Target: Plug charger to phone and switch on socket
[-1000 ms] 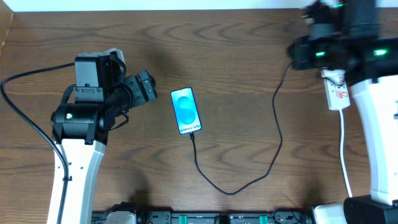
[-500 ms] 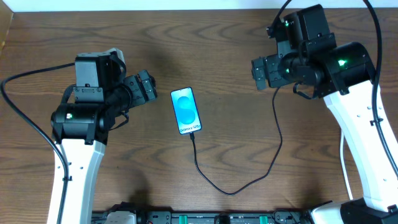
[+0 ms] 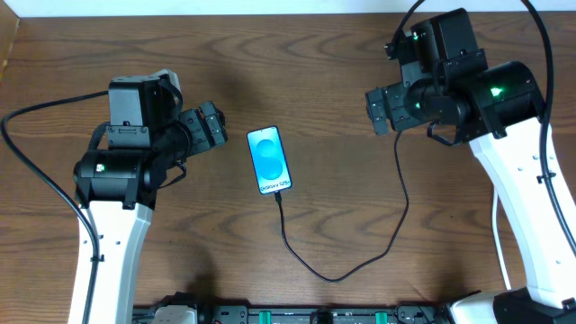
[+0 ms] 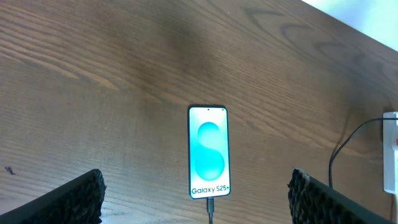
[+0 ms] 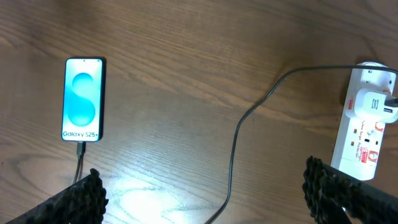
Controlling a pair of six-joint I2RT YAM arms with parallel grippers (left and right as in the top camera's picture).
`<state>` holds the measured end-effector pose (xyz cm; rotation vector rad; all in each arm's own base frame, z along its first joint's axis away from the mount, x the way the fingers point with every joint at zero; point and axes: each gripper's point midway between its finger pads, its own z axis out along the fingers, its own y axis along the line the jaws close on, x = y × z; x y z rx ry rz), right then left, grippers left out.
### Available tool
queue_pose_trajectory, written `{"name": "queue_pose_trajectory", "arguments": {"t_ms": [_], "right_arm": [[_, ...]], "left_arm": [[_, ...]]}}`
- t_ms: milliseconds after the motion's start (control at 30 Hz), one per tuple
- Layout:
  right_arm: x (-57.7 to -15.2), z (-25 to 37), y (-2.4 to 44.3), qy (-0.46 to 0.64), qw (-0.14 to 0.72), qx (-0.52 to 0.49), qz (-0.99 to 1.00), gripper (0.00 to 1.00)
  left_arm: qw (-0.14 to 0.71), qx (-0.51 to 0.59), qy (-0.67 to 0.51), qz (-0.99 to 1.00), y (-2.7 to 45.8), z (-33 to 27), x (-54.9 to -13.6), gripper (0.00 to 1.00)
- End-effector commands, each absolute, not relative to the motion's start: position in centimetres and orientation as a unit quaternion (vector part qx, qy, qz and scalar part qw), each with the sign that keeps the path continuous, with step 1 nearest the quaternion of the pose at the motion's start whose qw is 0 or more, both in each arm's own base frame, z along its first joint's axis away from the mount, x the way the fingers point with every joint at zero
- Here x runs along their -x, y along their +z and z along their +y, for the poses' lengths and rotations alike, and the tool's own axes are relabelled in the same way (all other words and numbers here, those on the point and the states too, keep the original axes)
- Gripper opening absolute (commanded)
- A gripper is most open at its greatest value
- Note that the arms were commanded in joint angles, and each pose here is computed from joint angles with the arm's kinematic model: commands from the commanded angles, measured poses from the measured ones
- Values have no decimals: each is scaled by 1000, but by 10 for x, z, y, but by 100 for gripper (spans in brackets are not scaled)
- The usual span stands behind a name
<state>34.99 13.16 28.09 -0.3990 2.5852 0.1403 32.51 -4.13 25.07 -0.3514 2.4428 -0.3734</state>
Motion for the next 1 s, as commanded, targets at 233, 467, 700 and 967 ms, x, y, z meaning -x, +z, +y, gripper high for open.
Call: {"name": "queue_pose_trajectory", "arguments": {"t_ms": [233, 467, 700, 967], "right_arm": [[-368, 99, 306, 36, 401, 128, 906, 99], [-329, 54, 281, 44, 510, 78, 856, 99], [-286, 25, 257, 23, 613, 42, 789, 99], [-255, 18, 202, 16, 675, 30, 737, 99]], "left_arm": [[315, 140, -139, 928, 249, -39, -325, 93], [315, 140, -138, 928, 249, -39, -325, 94], [315, 140, -138, 928, 249, -39, -325, 94], [315, 140, -139, 928, 249, -39, -325, 94]]}}
